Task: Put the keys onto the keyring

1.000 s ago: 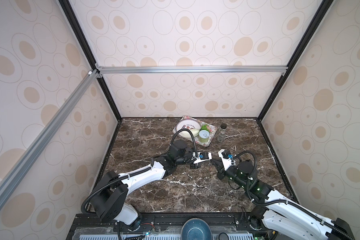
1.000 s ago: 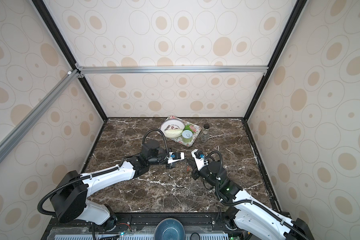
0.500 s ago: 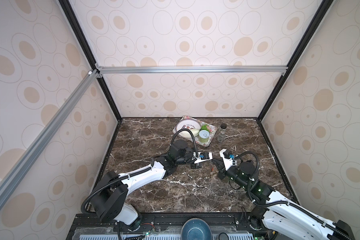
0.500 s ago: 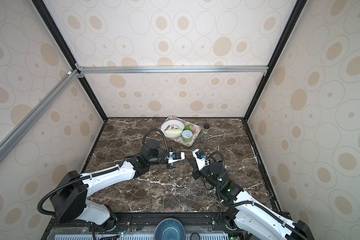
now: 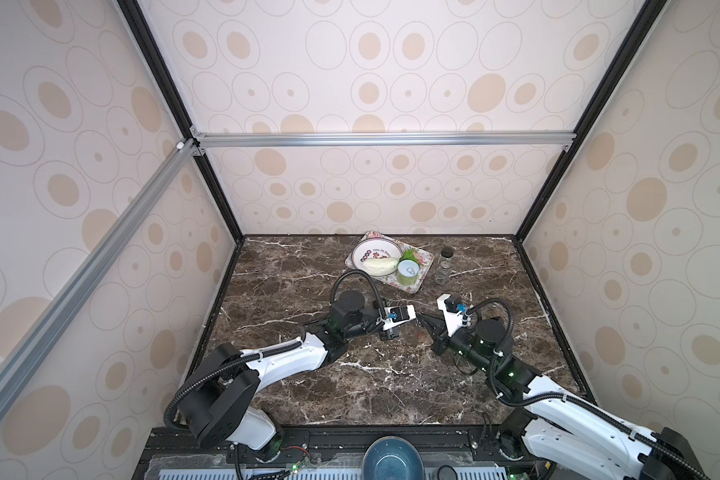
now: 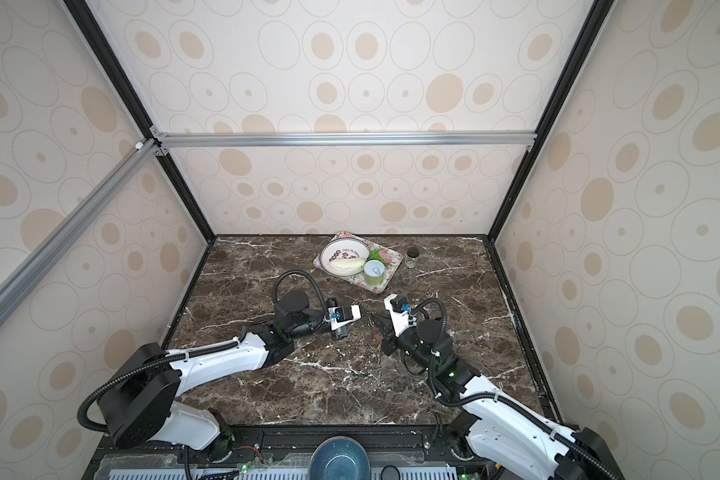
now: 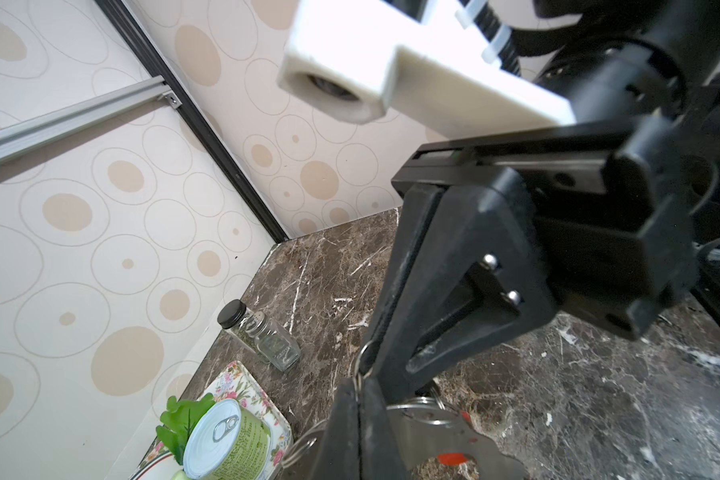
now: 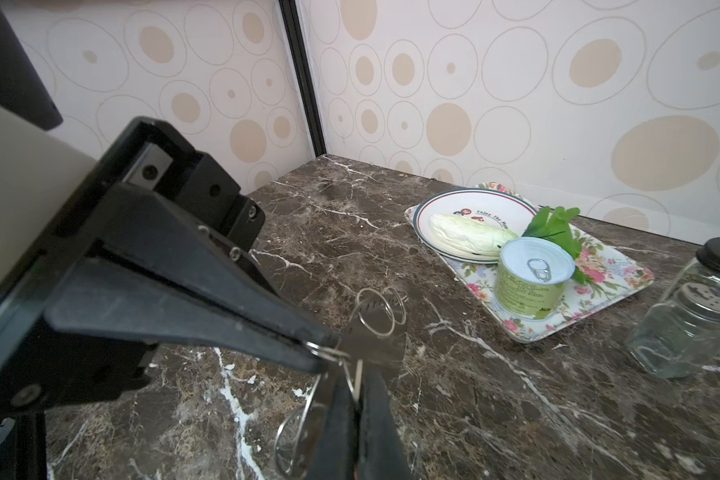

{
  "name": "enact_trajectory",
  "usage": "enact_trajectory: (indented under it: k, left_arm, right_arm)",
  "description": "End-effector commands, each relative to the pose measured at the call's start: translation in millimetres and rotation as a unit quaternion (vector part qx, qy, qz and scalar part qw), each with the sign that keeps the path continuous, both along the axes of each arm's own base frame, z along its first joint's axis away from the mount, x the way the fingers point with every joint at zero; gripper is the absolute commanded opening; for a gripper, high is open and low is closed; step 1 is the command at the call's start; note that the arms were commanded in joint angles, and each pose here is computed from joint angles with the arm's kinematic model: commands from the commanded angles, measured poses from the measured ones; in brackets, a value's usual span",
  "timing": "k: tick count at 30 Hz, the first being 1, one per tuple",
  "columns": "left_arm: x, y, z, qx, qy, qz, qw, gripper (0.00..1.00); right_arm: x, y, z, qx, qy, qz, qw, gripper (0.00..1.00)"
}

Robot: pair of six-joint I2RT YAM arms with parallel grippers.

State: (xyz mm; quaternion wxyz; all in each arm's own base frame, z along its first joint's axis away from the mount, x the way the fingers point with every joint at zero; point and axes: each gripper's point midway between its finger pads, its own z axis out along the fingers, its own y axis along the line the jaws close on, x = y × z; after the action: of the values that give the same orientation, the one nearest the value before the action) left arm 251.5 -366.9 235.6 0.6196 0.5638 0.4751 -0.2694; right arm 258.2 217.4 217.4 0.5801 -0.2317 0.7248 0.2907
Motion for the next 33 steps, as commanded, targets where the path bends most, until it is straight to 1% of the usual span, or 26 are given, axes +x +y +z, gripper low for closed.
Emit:
enact_trajectory:
  k: [1,5,9,16,20,27,30,33]
  left_arm:
    - [-17.8,6.9,54.8,-0.092,-0.053,-0.024,0.994,0.00]
    - [-22.5,10.5,60.3,-0.117,-0.061,-0.028,0.991,0.00]
    - [-22.2,9.6,60.0,-0.120,-0.058,-0.030,0.991,0.00]
    - [-21.7,9.7,59.5,-0.117,-0.059,-0.028,0.991,0.00]
    - [-19.8,9.9,58.2,-0.106,-0.059,-0.022,0.992,0.00]
    - [-18.8,11.5,50.4,-0.047,-0.054,-0.015,0.997,0.21]
    - [-18.8,11.5,47.6,-0.024,-0.047,-0.015,0.999,0.25]
    - [-18.0,10.7,46.1,-0.013,-0.037,-0.016,0.999,0.26]
  right_arm:
    - [16.9,-19.8,-2.3,0.020,0.012,-0.052,0.998,0.00]
    - [13.1,-13.7,0.2,0.023,0.013,-0.031,0.999,0.00]
    - [6.4,-9.6,7.0,0.028,0.005,-0.010,1.000,0.00]
    - [-0.4,-14.7,15.7,0.032,-0.009,-0.011,0.999,0.00]
    - [0.9,-19.0,14.8,0.028,-0.009,-0.023,0.999,0.00]
    - [0.9,-20.0,15.8,0.024,-0.011,-0.025,0.999,0.00]
    - [0.1,-18.7,17.1,0.022,-0.013,-0.021,0.999,0.00]
    - [-0.8,-16.1,18.1,0.020,-0.014,-0.014,1.000,0.00]
